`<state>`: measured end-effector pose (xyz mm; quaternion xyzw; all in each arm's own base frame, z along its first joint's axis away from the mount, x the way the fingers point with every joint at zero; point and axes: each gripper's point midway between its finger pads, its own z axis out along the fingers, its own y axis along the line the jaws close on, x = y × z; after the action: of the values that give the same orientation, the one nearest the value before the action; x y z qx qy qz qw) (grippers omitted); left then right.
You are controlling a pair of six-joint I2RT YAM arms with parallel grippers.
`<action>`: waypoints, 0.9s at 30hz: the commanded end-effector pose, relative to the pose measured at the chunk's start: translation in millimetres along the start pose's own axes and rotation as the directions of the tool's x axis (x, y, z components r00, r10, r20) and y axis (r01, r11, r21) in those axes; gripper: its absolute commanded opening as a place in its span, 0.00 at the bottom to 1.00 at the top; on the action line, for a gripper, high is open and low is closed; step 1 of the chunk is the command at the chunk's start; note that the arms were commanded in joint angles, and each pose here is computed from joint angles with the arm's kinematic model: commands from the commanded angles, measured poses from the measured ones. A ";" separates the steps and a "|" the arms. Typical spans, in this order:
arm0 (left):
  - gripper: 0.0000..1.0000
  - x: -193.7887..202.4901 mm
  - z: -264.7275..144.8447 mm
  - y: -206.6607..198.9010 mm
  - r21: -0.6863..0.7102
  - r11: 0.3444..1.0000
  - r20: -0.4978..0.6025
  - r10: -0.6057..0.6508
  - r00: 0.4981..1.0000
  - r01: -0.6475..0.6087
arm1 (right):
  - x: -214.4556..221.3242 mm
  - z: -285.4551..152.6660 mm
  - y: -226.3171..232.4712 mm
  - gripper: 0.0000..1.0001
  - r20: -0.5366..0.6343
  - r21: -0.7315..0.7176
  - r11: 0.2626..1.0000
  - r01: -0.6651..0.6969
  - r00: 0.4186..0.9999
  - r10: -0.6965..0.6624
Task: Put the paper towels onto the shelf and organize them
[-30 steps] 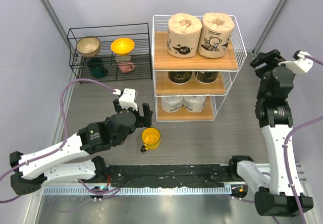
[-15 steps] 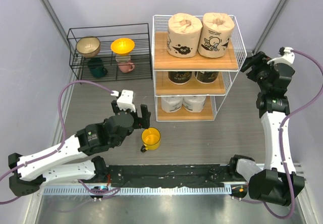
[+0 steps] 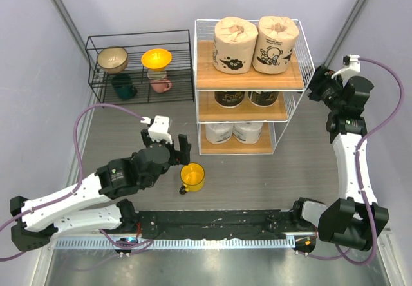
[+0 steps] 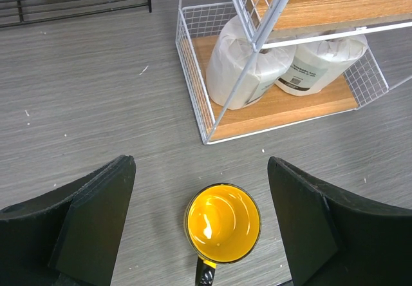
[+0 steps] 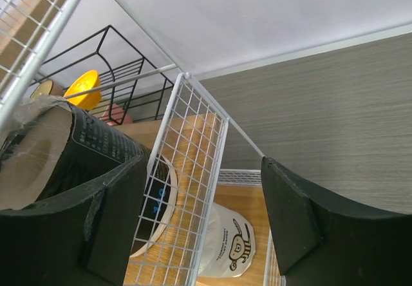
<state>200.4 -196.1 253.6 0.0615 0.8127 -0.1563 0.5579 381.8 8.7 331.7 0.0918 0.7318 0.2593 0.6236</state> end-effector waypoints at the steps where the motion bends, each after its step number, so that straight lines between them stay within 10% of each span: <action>1: 0.89 -4.1 -2.0 4.4 -0.014 1.000 0.022 -0.018 1.000 0.018 | -20.9 0.5 23.3 0.77 0.035 -0.136 0.989 0.060 0.998 -0.056; 27: 0.89 0.8 1.8 5.2 -0.029 1.000 0.015 -0.003 1.000 0.004 | -27.2 6.5 42.8 0.77 -0.009 -0.351 0.936 0.024 1.000 -0.029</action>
<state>200.5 -193.6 248.9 0.0623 0.8144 -0.1490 0.5574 389.3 30.1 350.8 0.0014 0.6987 0.3745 0.6096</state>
